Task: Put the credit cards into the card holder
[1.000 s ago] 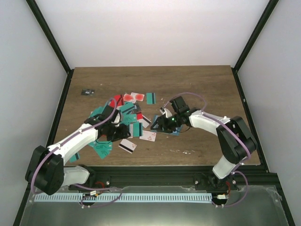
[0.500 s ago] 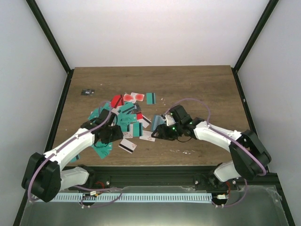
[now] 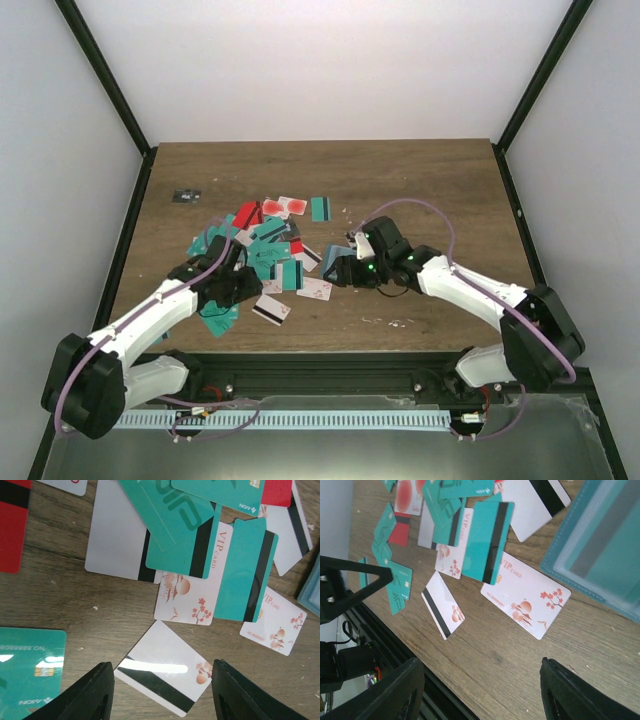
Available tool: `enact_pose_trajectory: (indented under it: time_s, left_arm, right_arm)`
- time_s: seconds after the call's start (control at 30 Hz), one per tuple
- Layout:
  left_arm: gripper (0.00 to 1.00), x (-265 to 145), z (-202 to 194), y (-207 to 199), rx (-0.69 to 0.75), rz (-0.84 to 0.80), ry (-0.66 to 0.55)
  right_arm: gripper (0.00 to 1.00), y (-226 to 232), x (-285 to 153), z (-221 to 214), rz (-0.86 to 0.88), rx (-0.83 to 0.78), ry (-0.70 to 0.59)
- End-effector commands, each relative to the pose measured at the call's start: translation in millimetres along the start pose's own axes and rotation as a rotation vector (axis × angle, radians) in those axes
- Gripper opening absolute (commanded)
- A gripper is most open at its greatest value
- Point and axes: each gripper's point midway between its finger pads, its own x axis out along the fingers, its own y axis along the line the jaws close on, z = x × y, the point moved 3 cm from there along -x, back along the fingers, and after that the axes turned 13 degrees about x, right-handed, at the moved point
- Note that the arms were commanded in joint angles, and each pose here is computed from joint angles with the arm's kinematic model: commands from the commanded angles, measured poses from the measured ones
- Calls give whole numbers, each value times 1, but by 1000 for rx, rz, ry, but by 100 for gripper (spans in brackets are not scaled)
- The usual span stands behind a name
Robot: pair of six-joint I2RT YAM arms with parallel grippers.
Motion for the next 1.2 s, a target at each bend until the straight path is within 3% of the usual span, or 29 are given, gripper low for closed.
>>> enact_pose_trajectory:
  time_s: [0.0,0.67,1.17]
  left_arm:
    - [56,6,1,-8,-47,-70,-17]
    - [55,8,-15,-3,-98,-70,-24]
    - [55,13,-23,-1,-88,-71,-6]
  right_arm:
    - [66,15,-16,8,5,-94,-36]
    - [70,-6,-30,-14,38,-128,12]
    - [71,-19,-16,-20,46,-51,40]
